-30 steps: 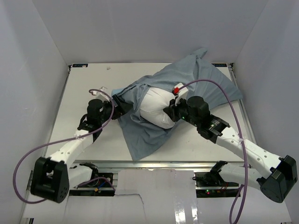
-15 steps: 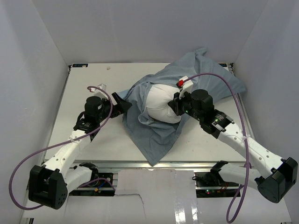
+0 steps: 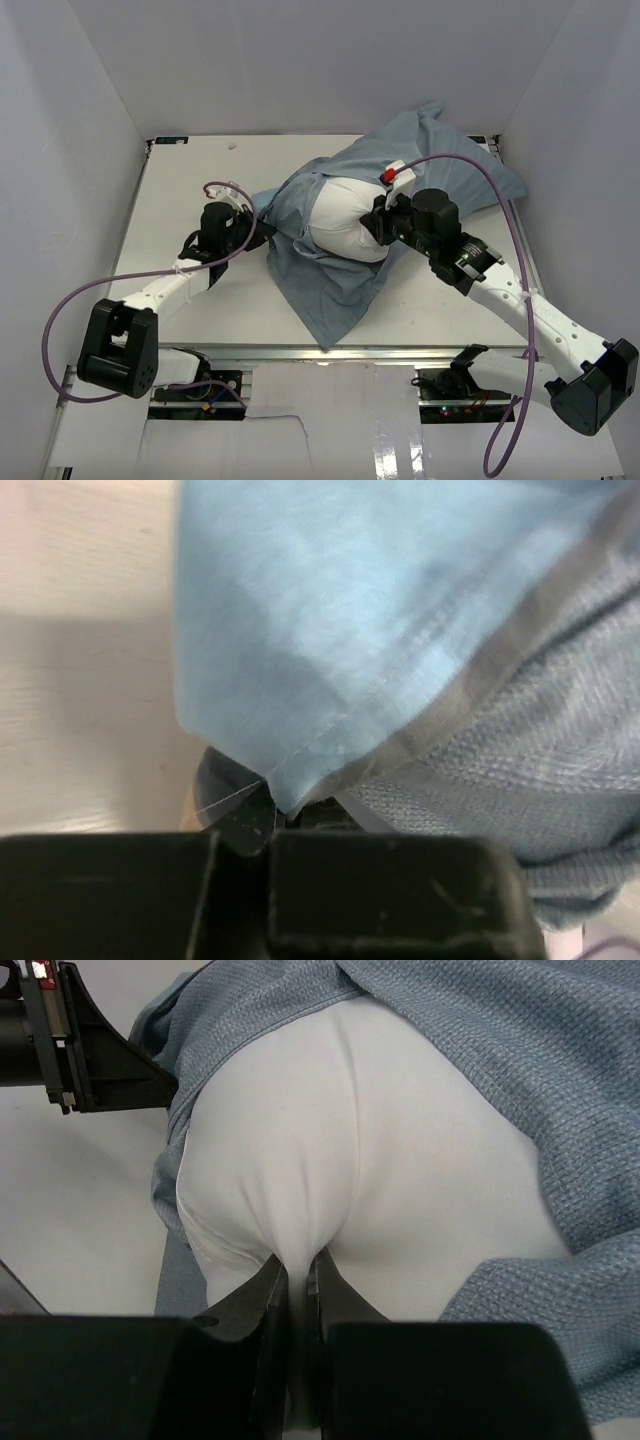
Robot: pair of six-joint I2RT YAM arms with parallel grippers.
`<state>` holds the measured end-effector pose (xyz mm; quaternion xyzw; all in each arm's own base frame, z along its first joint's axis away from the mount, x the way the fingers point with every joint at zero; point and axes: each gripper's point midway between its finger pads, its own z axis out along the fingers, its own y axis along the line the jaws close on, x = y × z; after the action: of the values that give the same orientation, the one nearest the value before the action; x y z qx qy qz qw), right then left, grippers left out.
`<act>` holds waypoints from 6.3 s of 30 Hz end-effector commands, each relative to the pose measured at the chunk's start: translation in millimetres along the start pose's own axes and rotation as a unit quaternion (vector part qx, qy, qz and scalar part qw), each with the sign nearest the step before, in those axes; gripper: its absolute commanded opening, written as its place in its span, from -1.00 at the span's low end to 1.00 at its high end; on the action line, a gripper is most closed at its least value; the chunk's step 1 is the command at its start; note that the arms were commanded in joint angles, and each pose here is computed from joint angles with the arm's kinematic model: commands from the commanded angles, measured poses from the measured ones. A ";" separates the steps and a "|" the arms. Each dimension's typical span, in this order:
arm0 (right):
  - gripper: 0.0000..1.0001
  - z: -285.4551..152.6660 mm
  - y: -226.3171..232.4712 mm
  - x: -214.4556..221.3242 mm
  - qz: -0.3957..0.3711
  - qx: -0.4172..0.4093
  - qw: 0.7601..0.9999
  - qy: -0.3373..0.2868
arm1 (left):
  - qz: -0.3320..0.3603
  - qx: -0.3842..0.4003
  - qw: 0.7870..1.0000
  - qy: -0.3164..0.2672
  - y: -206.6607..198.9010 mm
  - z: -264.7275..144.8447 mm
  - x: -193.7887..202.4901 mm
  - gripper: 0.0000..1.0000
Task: Remove the pillowcase from the pillow
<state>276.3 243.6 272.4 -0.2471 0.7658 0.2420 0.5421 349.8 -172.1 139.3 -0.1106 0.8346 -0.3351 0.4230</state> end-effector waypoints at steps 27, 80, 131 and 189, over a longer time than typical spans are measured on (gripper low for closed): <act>-0.85 -28.6 -8.8 -81.3 0.047 -0.020 0.983 -0.174 | -0.048 -0.120 0.990 -0.056 47.2 30.8 -130.1 0.62; -0.85 34.7 39.9 -50.6 0.047 -0.004 0.988 -0.144 | -0.263 -0.027 0.964 -0.041 -141.7 -74.9 -49.0 0.96; 0.63 128.9 67.4 -83.7 -0.114 -0.052 0.992 0.003 | -0.043 0.075 0.996 -0.039 -84.3 -34.9 29.9 -1.00; -0.85 268.9 -146.1 -7.0 0.037 0.116 0.989 0.082 | -0.024 0.145 0.981 -0.125 -158.0 -105.0 -50.2 -1.00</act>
<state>511.0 370.2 181.0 -0.2415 0.8279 0.2199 0.4560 292.9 -218.0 231.3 -0.1353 0.7837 -0.3895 0.4646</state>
